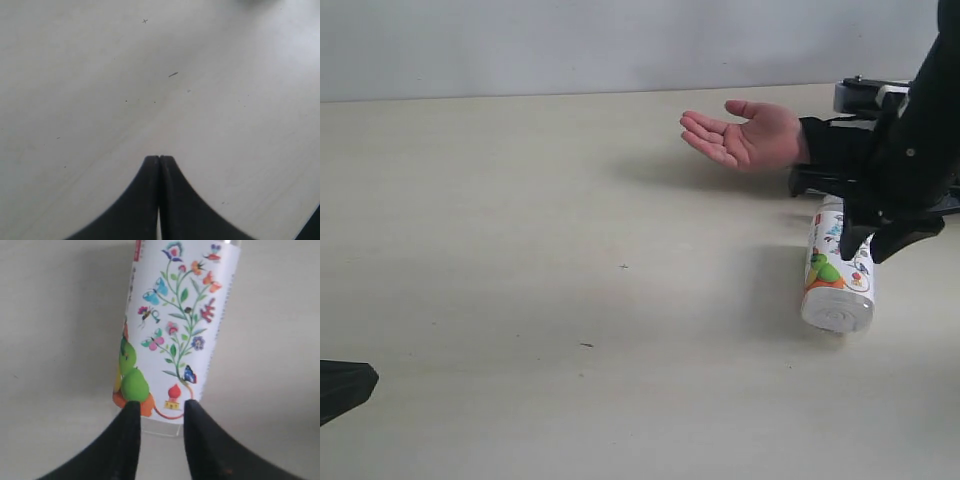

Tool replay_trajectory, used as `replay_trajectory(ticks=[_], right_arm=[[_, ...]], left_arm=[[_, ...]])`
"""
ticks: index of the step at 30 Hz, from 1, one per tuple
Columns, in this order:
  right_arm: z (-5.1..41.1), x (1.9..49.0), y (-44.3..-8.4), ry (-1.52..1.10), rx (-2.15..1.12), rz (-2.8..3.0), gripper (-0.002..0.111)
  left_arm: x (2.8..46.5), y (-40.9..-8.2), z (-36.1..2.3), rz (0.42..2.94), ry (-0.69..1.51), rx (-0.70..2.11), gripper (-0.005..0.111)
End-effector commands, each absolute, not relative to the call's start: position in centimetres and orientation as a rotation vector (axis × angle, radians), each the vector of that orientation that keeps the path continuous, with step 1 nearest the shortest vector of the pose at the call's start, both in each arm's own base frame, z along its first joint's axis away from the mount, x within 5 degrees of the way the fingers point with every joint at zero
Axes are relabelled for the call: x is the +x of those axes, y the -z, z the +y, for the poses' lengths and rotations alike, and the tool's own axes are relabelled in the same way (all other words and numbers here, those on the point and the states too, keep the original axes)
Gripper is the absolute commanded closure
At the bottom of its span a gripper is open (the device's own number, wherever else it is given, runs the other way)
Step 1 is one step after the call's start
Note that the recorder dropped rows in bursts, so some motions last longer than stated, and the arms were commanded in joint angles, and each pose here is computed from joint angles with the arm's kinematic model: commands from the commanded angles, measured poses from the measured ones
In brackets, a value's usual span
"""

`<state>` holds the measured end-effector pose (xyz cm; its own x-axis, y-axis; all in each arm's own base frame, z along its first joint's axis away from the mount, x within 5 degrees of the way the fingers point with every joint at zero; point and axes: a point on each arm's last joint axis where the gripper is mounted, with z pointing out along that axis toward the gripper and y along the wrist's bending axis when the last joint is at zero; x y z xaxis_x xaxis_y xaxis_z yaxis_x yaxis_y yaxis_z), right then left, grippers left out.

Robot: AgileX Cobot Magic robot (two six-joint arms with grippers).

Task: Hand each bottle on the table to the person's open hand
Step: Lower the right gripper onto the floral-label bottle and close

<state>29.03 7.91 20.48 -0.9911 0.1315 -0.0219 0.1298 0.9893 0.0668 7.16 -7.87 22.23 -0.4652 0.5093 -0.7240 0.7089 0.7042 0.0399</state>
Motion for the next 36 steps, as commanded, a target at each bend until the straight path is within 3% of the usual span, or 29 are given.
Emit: replay_trajectory(ticks=[1, 4, 6, 24, 29, 36], right_arm=[[8.2, 29.7, -19.1, -0.085, 0.331, 3.103, 0.05], [8.2, 30.1, -18.4, -0.084, 0.335, 3.102, 0.034], [8.3, 30.4, -18.0, -0.088, 0.332, 3.086, 0.03], [8.6, 32.0, -15.5, -0.102, 0.324, 3.03, 0.032], [8.6, 31.9, -15.4, -0.098, 0.333, 3.039, 0.049], [8.4, 31.2, -15.4, -0.06, 0.372, 3.111, 0.101]], left_arm=[[7.1, -22.2, -7.8, 2.164, 0.347, 0.919, 0.107], [7.1, -22.2, -7.8, 2.164, 0.347, 0.919, 0.107], [7.1, -22.2, -7.8, 2.164, 0.347, 0.919, 0.107], [7.1, -22.2, -7.8, 2.164, 0.347, 0.919, 0.107], [7.1, -22.2, -7.8, 2.164, 0.347, 0.919, 0.107], [7.1, -22.2, -7.8, 2.164, 0.347, 0.919, 0.107]])
